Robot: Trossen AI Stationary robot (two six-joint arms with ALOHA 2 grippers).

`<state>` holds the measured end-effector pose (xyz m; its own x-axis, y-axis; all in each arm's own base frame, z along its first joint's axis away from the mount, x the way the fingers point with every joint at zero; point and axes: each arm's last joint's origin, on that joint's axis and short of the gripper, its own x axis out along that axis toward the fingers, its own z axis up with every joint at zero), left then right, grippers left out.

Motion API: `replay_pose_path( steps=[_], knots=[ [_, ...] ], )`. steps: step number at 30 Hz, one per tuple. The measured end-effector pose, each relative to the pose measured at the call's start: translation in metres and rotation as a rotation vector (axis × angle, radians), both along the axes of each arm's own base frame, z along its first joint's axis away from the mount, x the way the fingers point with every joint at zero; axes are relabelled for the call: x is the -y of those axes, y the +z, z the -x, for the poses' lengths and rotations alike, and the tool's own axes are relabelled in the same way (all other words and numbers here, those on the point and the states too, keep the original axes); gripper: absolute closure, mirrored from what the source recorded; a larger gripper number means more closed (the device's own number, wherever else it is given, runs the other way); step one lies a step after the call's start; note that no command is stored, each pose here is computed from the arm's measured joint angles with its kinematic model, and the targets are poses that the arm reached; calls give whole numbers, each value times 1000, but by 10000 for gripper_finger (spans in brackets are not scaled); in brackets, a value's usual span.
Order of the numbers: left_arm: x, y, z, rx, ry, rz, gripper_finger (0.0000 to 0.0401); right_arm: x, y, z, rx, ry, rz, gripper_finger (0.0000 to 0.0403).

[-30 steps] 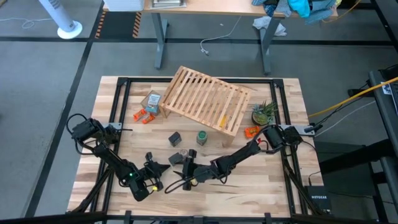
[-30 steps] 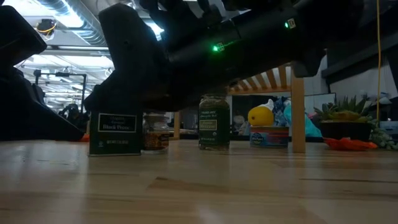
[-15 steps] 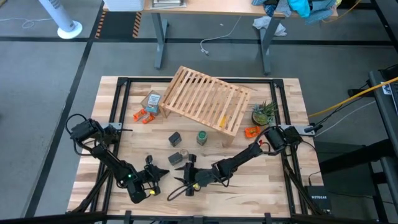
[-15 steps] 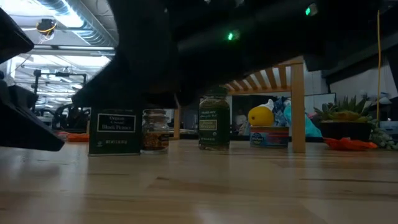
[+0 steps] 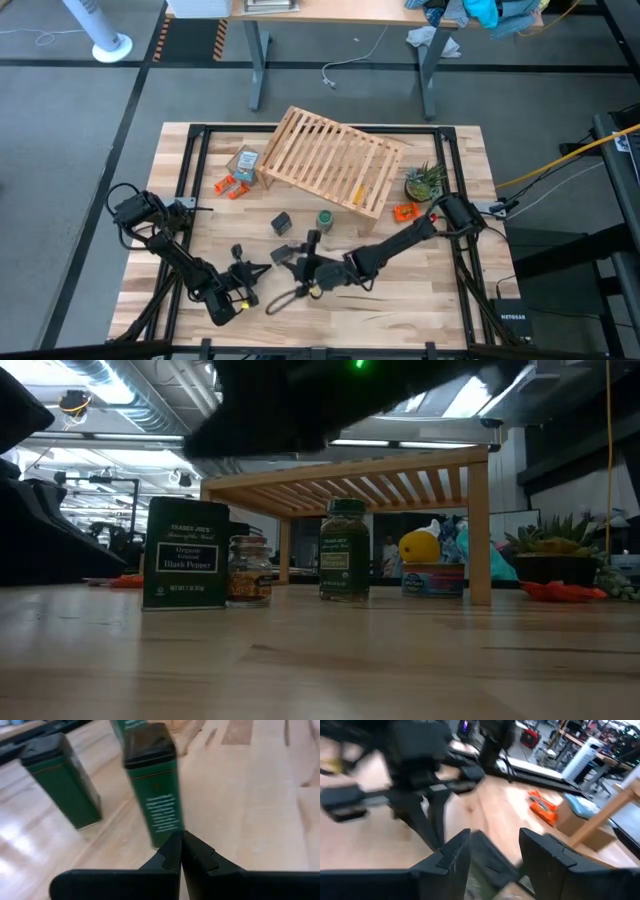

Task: Shelf spices
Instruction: Remove the green seasoning can from the shelf

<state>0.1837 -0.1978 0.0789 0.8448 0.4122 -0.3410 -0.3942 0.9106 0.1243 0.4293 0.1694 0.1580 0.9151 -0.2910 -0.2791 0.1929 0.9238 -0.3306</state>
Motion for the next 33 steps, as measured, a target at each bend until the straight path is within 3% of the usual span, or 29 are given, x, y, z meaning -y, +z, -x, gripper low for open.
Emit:
replay_pose_path(
  steps=[9, 18, 33],
  knots=[
    [-15, -4, 10, 28, 99, -98, 400, 40, -4, -12, -47, -64, -1, 231],
    [-34, -5, 10, 25, 184, -160, 400, 65, 12, -15, -52, -104, 16, 231],
    [-57, 0, -7, -7, 294, -190, 400, 106, 4, -21, -125, -70, -129, 231]
  ],
)
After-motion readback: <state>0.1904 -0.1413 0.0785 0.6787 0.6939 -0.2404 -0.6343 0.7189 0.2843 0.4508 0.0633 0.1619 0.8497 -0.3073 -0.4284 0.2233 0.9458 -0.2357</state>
